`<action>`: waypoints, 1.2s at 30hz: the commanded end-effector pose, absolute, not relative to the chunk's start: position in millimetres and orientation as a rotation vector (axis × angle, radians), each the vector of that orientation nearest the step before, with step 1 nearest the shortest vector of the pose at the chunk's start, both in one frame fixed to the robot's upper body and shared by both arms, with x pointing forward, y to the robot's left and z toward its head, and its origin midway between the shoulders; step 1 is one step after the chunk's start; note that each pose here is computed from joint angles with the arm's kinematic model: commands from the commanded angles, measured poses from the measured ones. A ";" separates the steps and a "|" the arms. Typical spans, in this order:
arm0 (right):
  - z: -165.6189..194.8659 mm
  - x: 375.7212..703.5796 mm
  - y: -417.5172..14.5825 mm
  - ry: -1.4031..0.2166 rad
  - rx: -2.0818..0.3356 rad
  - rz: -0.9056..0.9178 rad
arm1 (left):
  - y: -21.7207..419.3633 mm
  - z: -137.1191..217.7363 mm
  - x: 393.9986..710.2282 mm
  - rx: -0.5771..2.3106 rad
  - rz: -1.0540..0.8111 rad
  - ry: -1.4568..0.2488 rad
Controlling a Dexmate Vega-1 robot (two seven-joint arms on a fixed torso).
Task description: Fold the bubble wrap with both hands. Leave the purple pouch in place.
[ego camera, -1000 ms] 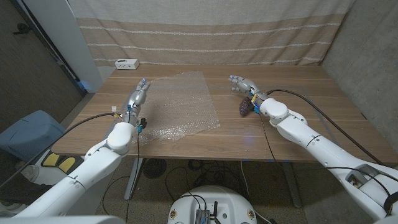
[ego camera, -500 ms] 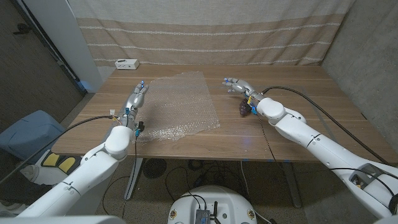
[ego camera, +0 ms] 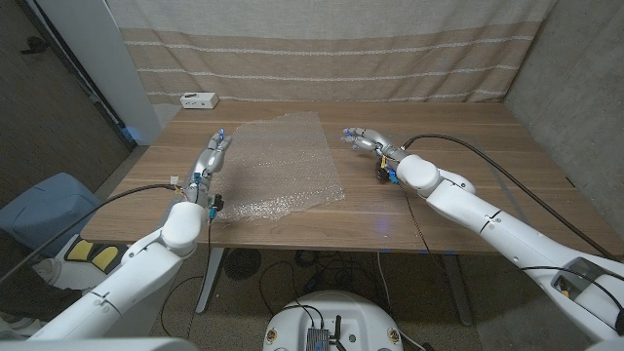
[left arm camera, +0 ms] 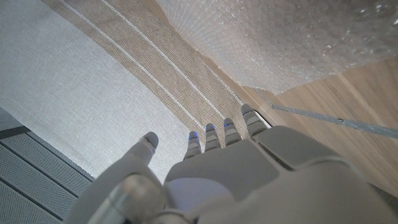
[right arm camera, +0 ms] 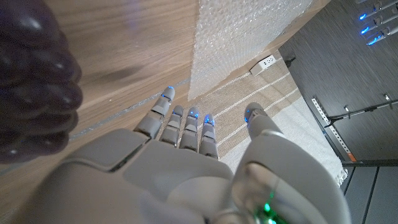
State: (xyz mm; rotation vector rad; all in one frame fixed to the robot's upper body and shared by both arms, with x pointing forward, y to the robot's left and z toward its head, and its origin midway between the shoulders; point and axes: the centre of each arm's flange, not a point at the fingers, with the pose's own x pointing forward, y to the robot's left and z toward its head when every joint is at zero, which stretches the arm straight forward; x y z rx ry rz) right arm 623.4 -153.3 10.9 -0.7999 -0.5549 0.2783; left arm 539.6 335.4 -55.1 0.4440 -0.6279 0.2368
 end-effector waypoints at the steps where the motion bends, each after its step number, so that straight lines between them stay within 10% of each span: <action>1: 5.6 613.1 -138.4 -0.540 -0.938 0.237 | 336.1 -59.7 535.3 0.481 0.260 -0.638; 36: -13.1 578.9 -102.3 -0.543 -1.289 0.177 | 330.1 -74.2 493.2 0.777 0.403 -0.577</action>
